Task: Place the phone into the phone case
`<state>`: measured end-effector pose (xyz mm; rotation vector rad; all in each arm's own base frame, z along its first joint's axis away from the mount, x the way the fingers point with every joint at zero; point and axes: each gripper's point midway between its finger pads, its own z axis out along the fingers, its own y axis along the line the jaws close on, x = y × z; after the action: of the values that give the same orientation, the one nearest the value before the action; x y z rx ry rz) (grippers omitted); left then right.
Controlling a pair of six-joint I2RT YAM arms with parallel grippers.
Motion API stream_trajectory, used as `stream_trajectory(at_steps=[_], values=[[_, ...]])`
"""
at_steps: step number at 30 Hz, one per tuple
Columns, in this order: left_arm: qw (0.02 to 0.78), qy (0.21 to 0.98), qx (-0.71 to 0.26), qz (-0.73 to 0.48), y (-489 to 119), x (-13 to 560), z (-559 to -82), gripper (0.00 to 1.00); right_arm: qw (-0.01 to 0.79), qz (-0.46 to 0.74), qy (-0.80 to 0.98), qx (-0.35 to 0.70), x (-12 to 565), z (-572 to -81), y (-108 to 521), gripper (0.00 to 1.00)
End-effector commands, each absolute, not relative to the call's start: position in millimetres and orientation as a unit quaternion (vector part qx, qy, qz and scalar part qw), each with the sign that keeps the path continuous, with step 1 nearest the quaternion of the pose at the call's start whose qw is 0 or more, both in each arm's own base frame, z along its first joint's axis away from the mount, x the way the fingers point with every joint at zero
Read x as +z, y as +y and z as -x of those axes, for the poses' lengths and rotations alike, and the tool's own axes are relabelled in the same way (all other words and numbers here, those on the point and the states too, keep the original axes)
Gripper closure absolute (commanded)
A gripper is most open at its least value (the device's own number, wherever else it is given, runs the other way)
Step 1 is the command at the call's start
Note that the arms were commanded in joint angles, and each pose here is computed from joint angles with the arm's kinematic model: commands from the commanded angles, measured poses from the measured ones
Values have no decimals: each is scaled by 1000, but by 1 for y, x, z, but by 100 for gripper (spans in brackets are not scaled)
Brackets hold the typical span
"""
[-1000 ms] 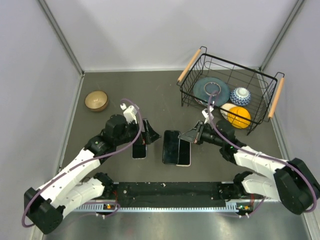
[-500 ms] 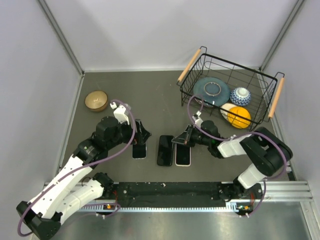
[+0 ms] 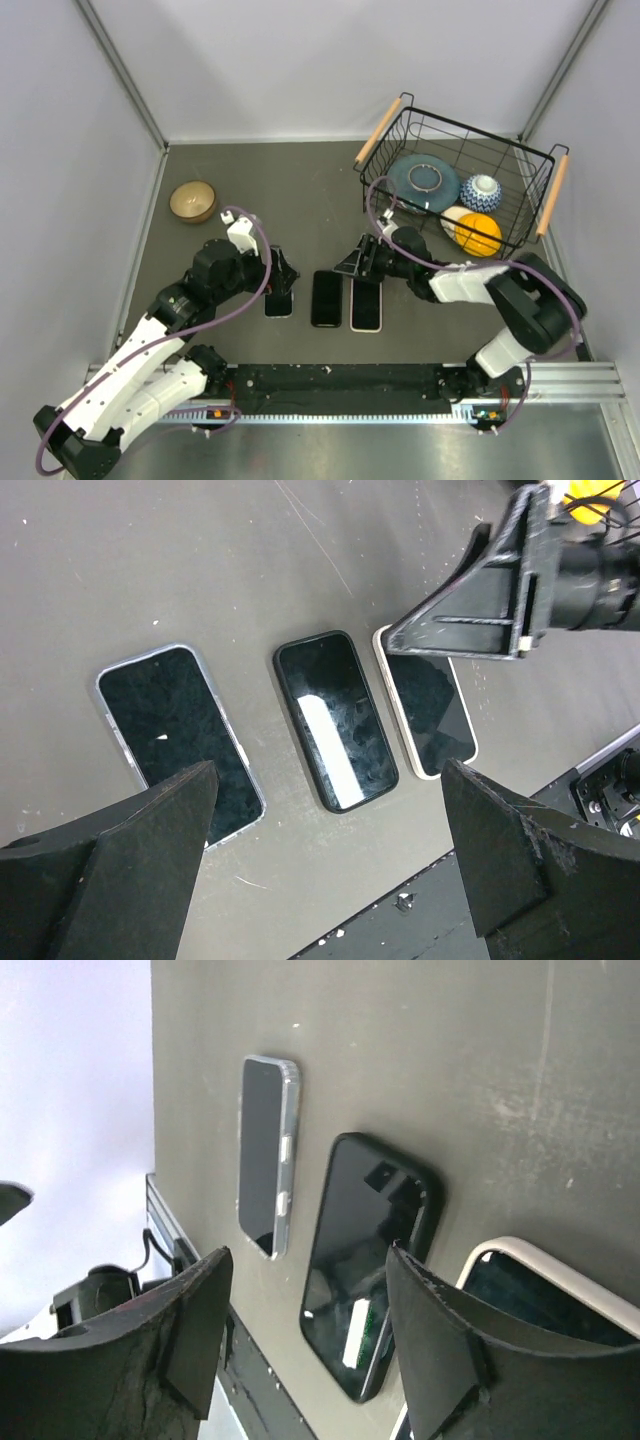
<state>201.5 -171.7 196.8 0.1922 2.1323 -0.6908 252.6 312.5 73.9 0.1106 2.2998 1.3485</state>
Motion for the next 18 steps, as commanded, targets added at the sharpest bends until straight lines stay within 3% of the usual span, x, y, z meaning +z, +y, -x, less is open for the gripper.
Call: stream_trajectory(at_steps=[1, 7, 8, 13, 18], values=[[458, 837, -287, -84, -172, 220, -204, 1, 294, 20, 846, 444, 118, -254, 299, 35], [472, 801, -351, -106, -187, 250, -191, 1, 359, 85, 848, 380, 183, -228, 253, 12], [481, 783, -377, -115, -194, 263, -189, 1, 378, 101, 840, 376, 195, -223, 247, 1], [521, 732, -428, -97, -195, 298, -181, 1, 478, 85, 801, 351, 259, -196, 193, 1], [557, 681, -464, -103, -192, 326, -168, 1, 510, 28, 774, 374, 281, -171, 163, 1]])
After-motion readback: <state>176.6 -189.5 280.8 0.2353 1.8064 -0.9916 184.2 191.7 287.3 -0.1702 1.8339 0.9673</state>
